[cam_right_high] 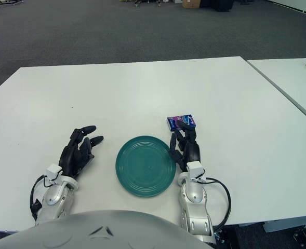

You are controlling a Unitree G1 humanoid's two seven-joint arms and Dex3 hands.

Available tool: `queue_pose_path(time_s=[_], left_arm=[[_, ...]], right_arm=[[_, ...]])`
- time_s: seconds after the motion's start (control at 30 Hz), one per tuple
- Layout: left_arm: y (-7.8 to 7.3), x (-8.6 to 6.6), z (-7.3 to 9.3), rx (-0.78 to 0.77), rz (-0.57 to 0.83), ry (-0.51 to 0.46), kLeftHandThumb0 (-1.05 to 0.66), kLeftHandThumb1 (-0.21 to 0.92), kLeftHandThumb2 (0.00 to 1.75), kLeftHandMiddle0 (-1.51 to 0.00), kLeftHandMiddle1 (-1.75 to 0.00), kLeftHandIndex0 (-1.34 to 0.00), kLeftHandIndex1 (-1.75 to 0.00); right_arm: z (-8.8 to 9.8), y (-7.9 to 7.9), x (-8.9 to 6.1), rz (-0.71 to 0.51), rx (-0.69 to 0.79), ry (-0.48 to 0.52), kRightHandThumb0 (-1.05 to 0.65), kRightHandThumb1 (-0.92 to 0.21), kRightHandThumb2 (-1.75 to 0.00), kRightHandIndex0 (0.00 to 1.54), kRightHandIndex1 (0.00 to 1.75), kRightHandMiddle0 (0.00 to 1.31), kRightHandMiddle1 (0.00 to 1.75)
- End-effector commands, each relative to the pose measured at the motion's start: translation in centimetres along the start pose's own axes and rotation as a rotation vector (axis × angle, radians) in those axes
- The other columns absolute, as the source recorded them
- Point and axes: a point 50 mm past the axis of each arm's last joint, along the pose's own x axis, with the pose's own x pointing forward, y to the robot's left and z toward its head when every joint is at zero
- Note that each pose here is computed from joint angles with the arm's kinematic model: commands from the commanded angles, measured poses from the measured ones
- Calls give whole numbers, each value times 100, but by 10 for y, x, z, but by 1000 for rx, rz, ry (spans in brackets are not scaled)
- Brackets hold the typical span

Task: Put the gum into the plate.

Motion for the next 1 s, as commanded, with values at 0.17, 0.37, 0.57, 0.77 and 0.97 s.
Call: queue_pose_path(time_s=[0.17, 0.37, 0.57, 0.77, 0.97], left_arm=[[-2, 0, -6, -1, 2, 40, -76, 92, 82, -44, -92, -19, -114], [-5, 2, -8, -8, -1, 42, -76, 92, 82, -44, -92, -19, -114], [-7, 4, -10, -11, -8, 44, -75, 92, 82, -44, -91, -19, -113], [-8, 6, -10, -7, -12, 30, -73, 92, 82, -43, -89, -19, -112], [-9, 7, -8, -8, -9, 21, -70, 92, 81, -44, -89, -22, -113]], right_arm=[[-5, -10, -11, -4, -6, 129, -60, -92, -79, 45, 3, 0, 89], [19, -16, -8, 3, -37, 28, -58, -92, -76, 46, 3, 0, 91], [36, -25, -5, 30, -273, -169, -60, -92, -71, 48, 4, 0, 90], [78, -44, -14, 7, -845, -550, -68, -92, -67, 49, 5, 0, 90], [88, -51, -10, -21, -1165, -670, -74, -92, -62, 46, 3, 0, 80]])
